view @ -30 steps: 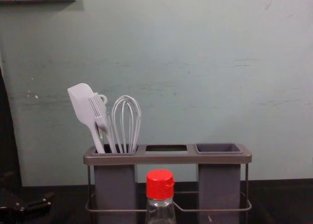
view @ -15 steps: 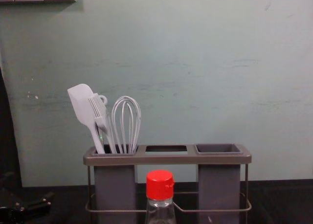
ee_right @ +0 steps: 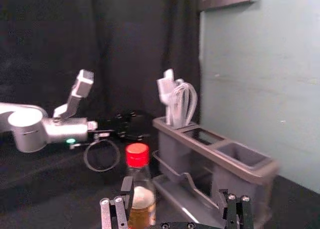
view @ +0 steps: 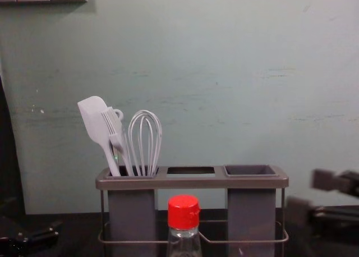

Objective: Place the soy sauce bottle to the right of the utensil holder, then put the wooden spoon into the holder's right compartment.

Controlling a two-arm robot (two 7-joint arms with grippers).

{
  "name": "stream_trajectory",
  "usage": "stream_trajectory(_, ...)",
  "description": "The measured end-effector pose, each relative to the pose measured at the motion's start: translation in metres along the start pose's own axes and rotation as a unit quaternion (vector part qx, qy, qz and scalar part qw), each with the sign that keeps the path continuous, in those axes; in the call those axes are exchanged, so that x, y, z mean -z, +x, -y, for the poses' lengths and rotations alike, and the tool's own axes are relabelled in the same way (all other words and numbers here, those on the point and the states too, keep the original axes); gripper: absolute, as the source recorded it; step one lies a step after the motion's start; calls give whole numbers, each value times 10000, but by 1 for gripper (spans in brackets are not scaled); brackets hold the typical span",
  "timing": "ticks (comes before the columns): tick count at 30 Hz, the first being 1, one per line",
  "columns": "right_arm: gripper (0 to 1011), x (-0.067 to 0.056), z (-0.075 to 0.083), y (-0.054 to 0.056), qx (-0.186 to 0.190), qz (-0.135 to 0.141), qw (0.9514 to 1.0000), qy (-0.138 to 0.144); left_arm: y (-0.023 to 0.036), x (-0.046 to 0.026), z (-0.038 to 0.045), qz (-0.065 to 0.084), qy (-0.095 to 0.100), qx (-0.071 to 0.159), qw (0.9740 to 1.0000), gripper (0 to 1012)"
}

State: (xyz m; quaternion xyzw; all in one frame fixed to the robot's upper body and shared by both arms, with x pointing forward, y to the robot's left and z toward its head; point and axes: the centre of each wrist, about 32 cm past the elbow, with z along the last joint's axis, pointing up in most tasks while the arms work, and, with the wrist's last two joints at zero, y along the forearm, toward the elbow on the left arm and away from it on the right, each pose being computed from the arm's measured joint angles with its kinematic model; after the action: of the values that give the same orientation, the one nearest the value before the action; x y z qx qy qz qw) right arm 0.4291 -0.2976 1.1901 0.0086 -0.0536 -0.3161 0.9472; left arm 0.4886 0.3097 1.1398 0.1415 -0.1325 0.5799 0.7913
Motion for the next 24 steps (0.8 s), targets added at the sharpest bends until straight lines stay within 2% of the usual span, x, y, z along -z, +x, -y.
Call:
stream_trajectory(10,1004,37,-485,60,-510,-11,9981,-334,0,0,0,0,0,-1,10000,1011)
stream_trajectory(24,1004,80,-812,105,-846,2,9954,-448,0,0,0,0,0,0,10000,1012)
